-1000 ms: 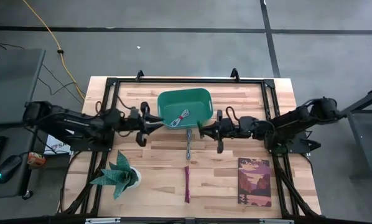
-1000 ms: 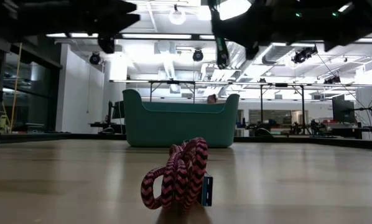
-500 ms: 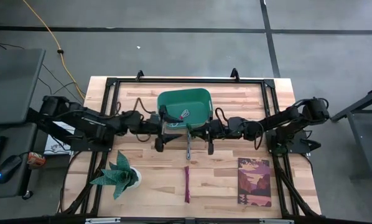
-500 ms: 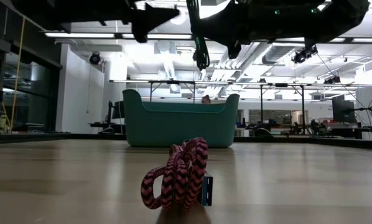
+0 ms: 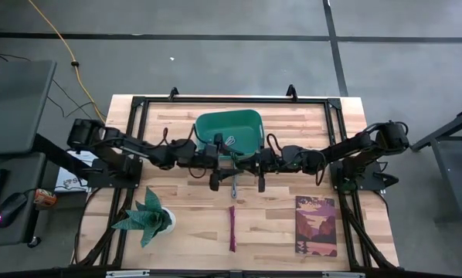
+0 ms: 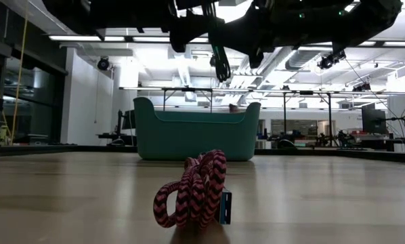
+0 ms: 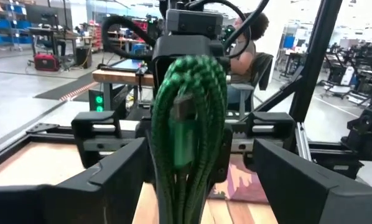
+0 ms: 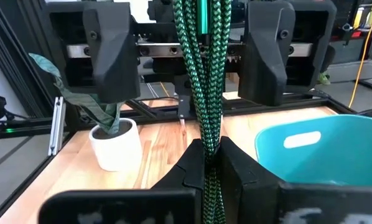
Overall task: Pick and place USB-C Cables
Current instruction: Put the green and black charger cable into the green bin
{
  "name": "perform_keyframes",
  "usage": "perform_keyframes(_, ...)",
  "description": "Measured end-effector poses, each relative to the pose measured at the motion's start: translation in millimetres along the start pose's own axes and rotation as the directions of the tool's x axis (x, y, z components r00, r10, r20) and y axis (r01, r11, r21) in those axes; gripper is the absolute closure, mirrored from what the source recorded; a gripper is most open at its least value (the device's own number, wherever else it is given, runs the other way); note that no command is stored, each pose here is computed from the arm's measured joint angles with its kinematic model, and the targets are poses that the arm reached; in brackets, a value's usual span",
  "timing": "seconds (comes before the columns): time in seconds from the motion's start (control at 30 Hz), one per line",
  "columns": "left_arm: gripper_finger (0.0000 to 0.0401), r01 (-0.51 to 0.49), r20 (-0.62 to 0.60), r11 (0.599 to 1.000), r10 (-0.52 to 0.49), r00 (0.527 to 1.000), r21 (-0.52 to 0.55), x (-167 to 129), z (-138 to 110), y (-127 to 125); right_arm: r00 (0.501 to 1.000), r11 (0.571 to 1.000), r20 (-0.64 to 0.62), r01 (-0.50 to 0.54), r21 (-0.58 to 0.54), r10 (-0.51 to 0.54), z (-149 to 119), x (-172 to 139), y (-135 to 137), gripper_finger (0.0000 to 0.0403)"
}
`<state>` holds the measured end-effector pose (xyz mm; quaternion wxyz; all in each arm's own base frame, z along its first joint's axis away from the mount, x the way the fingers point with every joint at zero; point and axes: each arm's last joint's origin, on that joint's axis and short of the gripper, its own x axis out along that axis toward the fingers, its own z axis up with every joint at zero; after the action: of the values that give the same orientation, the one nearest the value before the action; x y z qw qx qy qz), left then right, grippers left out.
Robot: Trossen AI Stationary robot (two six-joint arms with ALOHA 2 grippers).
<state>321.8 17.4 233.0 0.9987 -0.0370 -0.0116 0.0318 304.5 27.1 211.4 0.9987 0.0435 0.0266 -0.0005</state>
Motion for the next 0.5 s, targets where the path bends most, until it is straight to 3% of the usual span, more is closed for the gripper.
perform_keyframes(0.13, 0.0135, -0.014, 0.000, 1.000, 0.014, 1.000, 0.000, 2.4, -0.6, 1.3, 1.000, 1.000, -0.008, 0.001, 0.007, -0.001, -0.8, 0.0, -0.1, 0.0400)
perform_keyframes(0.23, 0.0169, -0.069, -0.002, 0.998, 0.069, 0.998, -0.009, 2.4, -1.0, 3.6, 1.000, 1.000, -0.007, 0.001, 0.007, -0.001, -0.7, -0.1, -0.1, 0.0399)
perform_keyframes(0.5, 0.0382, -0.091, -0.019, 0.995, 0.090, 0.996, -0.052, 1.7, -1.4, 7.9, 1.000, 1.000, -0.008, 0.008, 0.008, -0.007, -0.9, -0.2, -0.3, 0.0394)
